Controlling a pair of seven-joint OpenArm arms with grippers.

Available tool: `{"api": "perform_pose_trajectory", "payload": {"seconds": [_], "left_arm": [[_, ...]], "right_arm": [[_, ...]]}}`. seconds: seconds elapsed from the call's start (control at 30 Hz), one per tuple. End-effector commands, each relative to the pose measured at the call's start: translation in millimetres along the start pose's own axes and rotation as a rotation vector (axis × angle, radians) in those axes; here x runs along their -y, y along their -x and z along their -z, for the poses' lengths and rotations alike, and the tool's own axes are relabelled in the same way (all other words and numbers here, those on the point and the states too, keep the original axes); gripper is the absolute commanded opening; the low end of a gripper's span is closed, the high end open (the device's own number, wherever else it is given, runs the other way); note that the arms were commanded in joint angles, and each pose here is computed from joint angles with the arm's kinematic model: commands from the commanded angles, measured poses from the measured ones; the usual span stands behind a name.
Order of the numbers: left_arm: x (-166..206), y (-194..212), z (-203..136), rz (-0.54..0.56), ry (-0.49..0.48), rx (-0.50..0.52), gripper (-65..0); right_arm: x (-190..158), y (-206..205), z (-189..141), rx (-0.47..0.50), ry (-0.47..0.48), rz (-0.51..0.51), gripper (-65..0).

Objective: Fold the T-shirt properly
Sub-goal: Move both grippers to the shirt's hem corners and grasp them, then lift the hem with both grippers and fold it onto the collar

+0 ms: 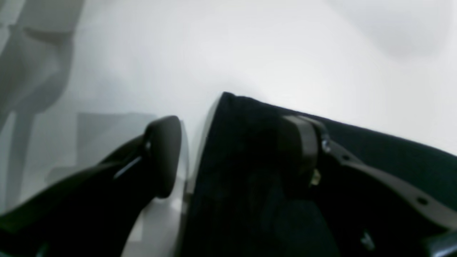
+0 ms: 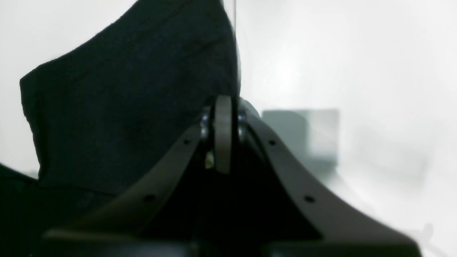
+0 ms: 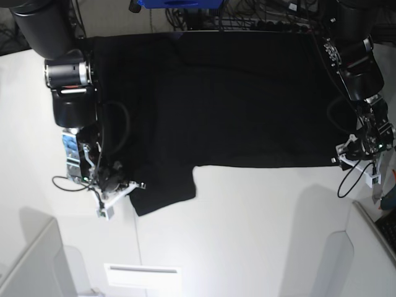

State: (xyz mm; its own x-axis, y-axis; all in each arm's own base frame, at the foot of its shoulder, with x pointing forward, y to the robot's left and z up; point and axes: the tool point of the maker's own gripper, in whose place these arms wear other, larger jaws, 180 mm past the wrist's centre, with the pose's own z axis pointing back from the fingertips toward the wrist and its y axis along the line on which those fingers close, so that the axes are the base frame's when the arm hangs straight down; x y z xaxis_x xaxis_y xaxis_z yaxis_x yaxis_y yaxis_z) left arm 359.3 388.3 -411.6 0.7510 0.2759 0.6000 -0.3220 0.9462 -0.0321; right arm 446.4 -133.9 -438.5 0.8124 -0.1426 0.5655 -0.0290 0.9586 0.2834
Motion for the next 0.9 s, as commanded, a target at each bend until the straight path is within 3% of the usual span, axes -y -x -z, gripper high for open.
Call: {"api": "perform_pose_trajectory", "payload": {"seconds": [0.0, 0.07, 0.1, 0.2, 0.4, 0.5, 0.63, 0.87], "left_arm": [[-0.5, -20.9, -4.7, 0.005, -0.002, 0.056, -25.0], [-0.3, -16.0, -2.5, 0.001, 0.000, 0.044, -30.1], [-0.3, -10.5, 0.2, -0.009, 0.004, 0.029, -36.0], [0.5, -2.3, 4.2, -0.022, 0.010, 0.007, -65.0], [5.3, -25.0, -8.8, 0.014, 0.010, 0.077, -65.0], [4.8, -30.7, -20.2, 0.037, 0.006, 0.089, -65.0], [23.4, -34.5, -35.6, 0.067, 0.113, 0.092, -65.0], [28.3, -28.0, -63.3, 0.073, 0.197, 0.102, -65.0]], "right_arm": [[-1.4, -11.2, -2.8, 0.007, 0.002, -0.011, -65.0], [-1.3, -10.2, -2.7, 0.006, 0.002, -0.012, -65.0], [-0.6, -10.4, -2.9, 0.006, 0.003, -0.013, -65.0], [1.3, -4.3, -2.1, -0.003, 0.004, -0.012, -65.0], [15.7, -5.5, -5.9, 0.047, 0.024, -0.005, -65.0], [4.4, -18.8, -19.0, 0.123, 0.003, -0.046, -65.0], [-4.5, -31.8, -43.1, 0.184, -0.009, -0.107, -65.0], [6.0, -37.5, -94.2, 0.277, 0.000, -0.050, -65.0]]}}
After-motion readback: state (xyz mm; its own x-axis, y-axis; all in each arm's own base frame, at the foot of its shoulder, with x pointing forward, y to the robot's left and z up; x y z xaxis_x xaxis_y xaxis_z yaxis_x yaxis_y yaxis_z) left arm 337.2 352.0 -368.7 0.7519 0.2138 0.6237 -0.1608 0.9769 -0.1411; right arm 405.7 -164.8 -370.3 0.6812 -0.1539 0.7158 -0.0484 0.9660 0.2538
